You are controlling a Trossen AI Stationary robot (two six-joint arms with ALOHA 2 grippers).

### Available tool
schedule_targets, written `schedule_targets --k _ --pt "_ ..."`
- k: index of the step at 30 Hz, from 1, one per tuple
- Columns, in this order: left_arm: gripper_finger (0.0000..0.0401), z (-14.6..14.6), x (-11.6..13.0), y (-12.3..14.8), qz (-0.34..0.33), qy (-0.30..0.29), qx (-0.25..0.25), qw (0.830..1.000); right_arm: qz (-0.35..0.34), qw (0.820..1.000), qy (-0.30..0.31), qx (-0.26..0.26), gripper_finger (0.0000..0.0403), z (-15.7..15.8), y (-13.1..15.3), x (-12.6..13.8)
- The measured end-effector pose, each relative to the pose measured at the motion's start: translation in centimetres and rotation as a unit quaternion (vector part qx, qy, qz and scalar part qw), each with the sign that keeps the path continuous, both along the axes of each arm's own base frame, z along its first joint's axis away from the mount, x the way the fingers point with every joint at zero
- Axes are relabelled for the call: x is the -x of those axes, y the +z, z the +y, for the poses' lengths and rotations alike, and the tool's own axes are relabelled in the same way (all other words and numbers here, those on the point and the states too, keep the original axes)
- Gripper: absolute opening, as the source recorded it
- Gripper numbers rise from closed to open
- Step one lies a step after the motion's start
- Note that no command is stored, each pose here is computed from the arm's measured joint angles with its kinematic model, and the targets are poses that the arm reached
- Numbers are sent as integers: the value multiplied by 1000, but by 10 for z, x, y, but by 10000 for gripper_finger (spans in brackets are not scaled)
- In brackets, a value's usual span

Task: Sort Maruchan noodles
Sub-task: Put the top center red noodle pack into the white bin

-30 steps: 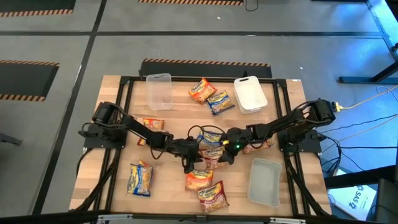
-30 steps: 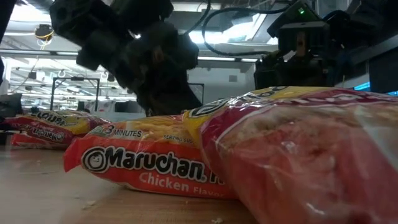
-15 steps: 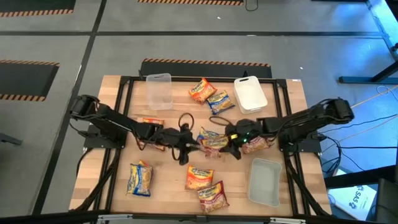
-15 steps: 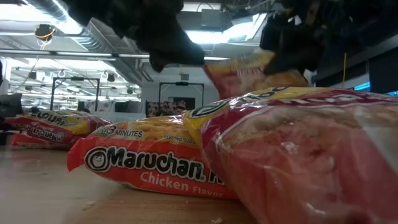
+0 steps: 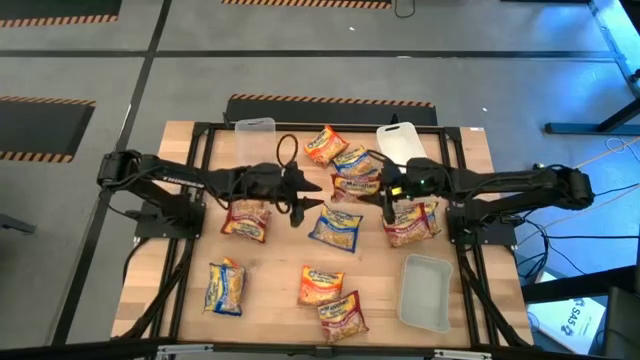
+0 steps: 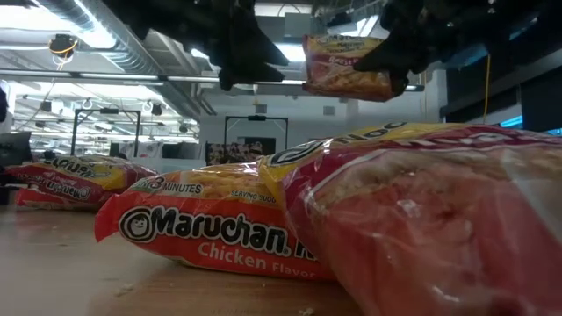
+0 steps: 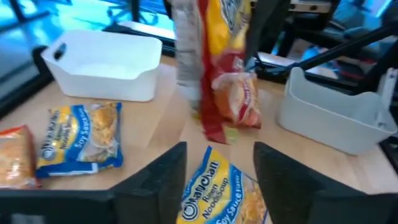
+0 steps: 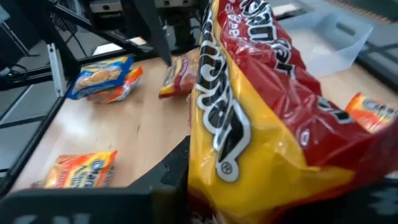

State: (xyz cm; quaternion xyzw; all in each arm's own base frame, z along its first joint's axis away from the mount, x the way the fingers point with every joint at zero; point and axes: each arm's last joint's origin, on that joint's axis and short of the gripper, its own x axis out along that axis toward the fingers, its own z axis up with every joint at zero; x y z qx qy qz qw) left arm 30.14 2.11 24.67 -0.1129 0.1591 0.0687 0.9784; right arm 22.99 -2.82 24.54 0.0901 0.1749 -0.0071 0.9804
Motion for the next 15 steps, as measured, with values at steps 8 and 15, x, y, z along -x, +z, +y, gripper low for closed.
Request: schedule_targets --k 8,15 --pt "253 10 -9 1 -49 -4 -5 999 -17 1000 13 10 110 -2 2 -1" --pt "255 11 -28 -13 -81 11 -5 997 -44 999 29 12 111 -2 1 -12"
